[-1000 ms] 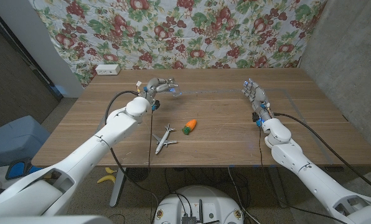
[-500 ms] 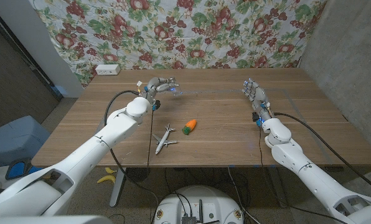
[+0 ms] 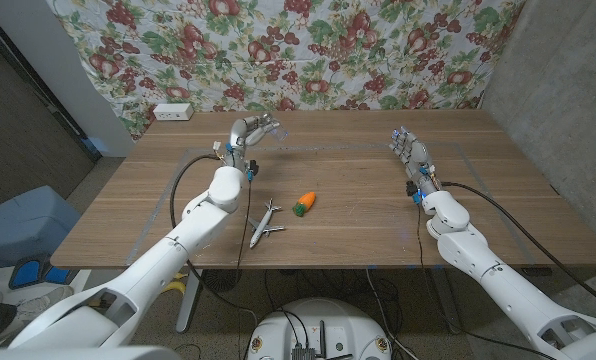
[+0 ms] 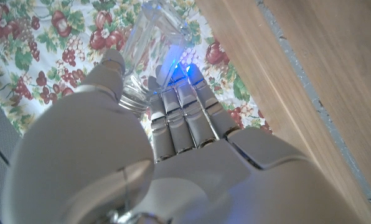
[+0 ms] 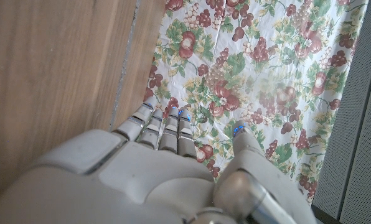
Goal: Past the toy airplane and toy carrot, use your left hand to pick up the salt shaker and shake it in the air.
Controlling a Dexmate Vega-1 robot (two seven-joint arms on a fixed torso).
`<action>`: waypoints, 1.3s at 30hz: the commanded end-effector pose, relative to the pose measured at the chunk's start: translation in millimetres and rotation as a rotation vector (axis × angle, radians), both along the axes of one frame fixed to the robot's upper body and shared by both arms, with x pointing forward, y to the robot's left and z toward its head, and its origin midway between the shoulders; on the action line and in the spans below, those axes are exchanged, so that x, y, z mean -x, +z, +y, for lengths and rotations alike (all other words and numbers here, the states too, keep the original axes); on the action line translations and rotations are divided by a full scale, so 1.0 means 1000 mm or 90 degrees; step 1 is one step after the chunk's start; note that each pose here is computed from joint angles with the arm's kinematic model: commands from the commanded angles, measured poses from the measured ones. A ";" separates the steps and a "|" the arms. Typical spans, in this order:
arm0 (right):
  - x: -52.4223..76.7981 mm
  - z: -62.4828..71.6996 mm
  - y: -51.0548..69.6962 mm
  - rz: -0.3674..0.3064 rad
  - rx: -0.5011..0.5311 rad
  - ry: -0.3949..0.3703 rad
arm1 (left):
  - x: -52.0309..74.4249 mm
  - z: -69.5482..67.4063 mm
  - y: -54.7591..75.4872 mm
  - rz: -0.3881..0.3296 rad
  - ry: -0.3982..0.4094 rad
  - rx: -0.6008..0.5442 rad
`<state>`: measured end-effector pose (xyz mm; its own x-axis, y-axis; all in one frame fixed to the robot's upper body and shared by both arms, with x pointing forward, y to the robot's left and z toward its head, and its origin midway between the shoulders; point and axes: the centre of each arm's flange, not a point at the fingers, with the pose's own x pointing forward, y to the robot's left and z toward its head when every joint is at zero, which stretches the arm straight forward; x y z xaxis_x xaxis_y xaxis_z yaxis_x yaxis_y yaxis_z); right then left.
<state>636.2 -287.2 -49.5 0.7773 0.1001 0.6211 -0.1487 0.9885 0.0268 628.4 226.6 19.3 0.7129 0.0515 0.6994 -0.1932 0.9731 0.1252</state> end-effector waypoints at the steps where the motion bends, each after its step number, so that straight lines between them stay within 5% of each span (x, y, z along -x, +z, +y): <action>1: 0.002 -0.002 -0.001 -0.002 0.001 -0.001 | 0.011 -0.001 -0.010 -0.087 0.024 0.065; 10: 0.002 -0.003 -0.001 -0.001 -0.003 0.002 | 0.012 -0.001 -0.011 -0.078 0.028 0.062; 20: 0.003 -0.001 -0.003 0.001 0.000 0.006 | 0.010 0.000 -0.009 -0.019 0.036 0.033; 39: 0.002 0.002 -0.002 0.002 0.004 0.008 | 0.008 0.000 0.000 0.057 0.124 -0.084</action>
<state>633.2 -287.5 -51.6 0.7762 0.1088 0.6210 -0.1581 0.9871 0.0246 620.9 226.3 15.3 0.7302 0.1043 0.6752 -0.3040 0.9347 0.1843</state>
